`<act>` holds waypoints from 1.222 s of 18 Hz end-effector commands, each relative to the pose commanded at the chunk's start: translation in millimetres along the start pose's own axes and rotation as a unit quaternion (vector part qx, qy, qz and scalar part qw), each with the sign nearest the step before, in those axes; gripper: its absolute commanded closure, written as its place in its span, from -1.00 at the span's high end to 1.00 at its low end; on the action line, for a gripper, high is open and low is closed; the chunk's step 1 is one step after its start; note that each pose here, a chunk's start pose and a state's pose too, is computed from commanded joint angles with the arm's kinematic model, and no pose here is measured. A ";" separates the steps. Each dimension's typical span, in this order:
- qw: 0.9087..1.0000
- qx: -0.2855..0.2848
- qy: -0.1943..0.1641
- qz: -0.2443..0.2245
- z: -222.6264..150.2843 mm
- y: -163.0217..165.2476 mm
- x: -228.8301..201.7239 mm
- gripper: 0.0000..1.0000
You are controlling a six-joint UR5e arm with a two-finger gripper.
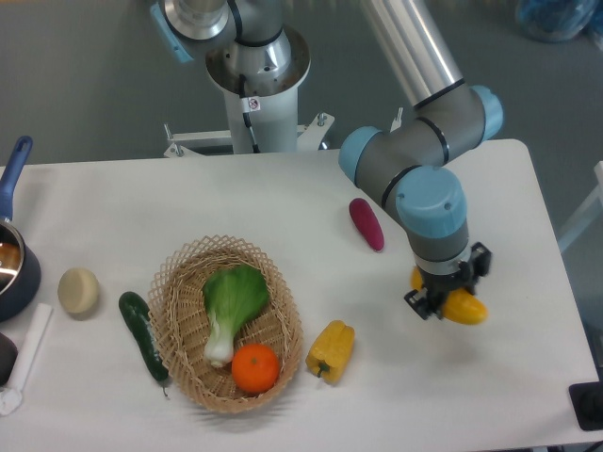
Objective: Pick up the mango from the table
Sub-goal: 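Close the gripper fingers on the mango, then lift the grasped mango up off the table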
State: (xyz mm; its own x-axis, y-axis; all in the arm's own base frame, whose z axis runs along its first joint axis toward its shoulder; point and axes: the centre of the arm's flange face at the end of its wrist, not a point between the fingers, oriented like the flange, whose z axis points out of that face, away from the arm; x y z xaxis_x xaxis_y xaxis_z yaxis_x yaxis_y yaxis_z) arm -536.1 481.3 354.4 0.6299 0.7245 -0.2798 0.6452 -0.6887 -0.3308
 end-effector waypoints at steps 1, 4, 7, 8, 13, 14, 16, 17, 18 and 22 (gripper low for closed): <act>1.000 0.012 0.010 0.022 -9.3 -4.2 -0.4 -0.08; 0.990 0.048 0.023 0.129 -45.0 -10.7 -6.7 -0.08; 0.974 0.073 0.021 0.214 -78.3 -6.8 -13.7 -0.08; 0.967 0.067 0.022 0.244 -79.9 -2.1 -16.9 -0.08; 0.938 0.044 0.036 0.341 -79.9 27.0 -12.2 -0.08; 0.931 0.040 0.035 0.361 -79.4 27.8 -11.3 -0.08; 0.921 0.028 0.044 0.387 -75.4 30.6 -8.7 -0.08; 0.920 0.025 0.046 0.388 -74.1 31.5 -9.2 -0.08; 0.920 0.024 0.047 0.388 -73.0 33.0 -9.5 -0.08; 0.921 0.023 0.048 0.386 -74.1 36.4 -13.8 -0.08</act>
State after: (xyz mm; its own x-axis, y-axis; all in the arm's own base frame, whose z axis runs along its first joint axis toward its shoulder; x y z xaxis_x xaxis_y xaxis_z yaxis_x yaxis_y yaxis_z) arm -489.2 444.2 413.1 0.9300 0.0121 -0.3673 -0.0289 -0.9939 -0.1061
